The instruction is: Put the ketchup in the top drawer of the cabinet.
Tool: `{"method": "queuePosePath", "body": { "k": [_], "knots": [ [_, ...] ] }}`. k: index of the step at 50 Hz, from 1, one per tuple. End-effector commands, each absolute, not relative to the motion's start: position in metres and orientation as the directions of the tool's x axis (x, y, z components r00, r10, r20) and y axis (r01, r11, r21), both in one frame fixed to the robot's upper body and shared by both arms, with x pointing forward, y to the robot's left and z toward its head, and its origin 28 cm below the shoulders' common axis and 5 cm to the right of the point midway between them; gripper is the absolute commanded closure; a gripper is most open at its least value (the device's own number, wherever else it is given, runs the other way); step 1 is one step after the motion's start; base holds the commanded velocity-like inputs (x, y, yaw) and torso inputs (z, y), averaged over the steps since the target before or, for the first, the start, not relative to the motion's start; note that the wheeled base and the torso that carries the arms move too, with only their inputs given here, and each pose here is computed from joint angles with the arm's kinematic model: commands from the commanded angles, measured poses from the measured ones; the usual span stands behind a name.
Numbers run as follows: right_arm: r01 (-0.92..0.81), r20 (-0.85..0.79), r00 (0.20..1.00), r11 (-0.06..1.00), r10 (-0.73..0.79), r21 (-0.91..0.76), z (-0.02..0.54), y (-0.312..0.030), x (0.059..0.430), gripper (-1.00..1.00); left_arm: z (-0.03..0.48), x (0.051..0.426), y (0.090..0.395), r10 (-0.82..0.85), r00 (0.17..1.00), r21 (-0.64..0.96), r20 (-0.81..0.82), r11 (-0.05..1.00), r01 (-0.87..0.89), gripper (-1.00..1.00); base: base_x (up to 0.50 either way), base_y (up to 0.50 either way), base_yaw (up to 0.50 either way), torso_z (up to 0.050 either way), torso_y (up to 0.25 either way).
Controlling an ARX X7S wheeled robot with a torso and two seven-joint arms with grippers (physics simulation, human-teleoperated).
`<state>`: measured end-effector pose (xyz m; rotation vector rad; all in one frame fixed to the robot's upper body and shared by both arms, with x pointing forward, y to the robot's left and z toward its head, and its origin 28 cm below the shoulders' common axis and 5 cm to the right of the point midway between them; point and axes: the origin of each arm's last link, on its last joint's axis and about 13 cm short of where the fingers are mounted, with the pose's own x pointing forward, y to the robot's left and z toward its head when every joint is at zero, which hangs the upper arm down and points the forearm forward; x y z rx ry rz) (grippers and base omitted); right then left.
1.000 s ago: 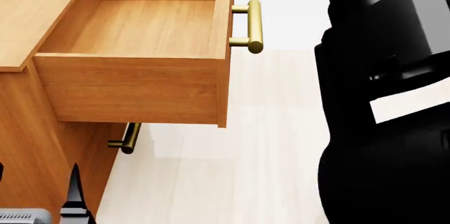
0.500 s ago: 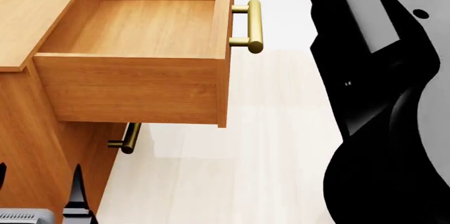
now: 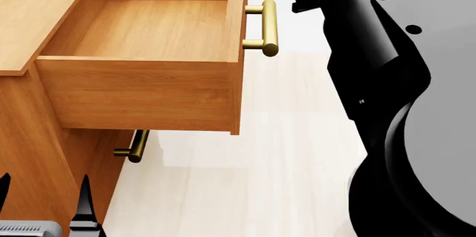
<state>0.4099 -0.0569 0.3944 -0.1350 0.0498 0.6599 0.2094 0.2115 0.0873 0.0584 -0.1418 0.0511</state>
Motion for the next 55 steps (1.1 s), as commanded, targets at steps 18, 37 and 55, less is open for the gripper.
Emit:
{"method": "queuePosePath", "body": {
  "k": [18,37,55],
  "knots": [
    [-0.672,-0.132,0.74,0.734,0.66,-0.101,0.372,-0.053,0.415,1.0,0.085,0.209,0.212,0.053,0.989,0.051,0.135,0.997,-0.06,-1.0,0.0,0.0,0.0,0.0,0.0],
    [-0.699,-0.12,0.713,0.713,0.691,-0.048,0.357,-0.049,0.419,1.0,0.084,0.21,0.212,0.055,0.99,0.049,0.131,0.997,-0.062,-1.0,0.0,0.0,0.0,0.001,0.001],
    [-0.708,-0.131,0.702,0.705,0.7,-0.027,0.335,-0.048,0.424,1.0,0.085,0.21,0.213,0.059,0.99,0.052,0.132,0.996,-0.066,-1.0,0.0,0.0,0.0,0.0,0.001]
  ]
}}
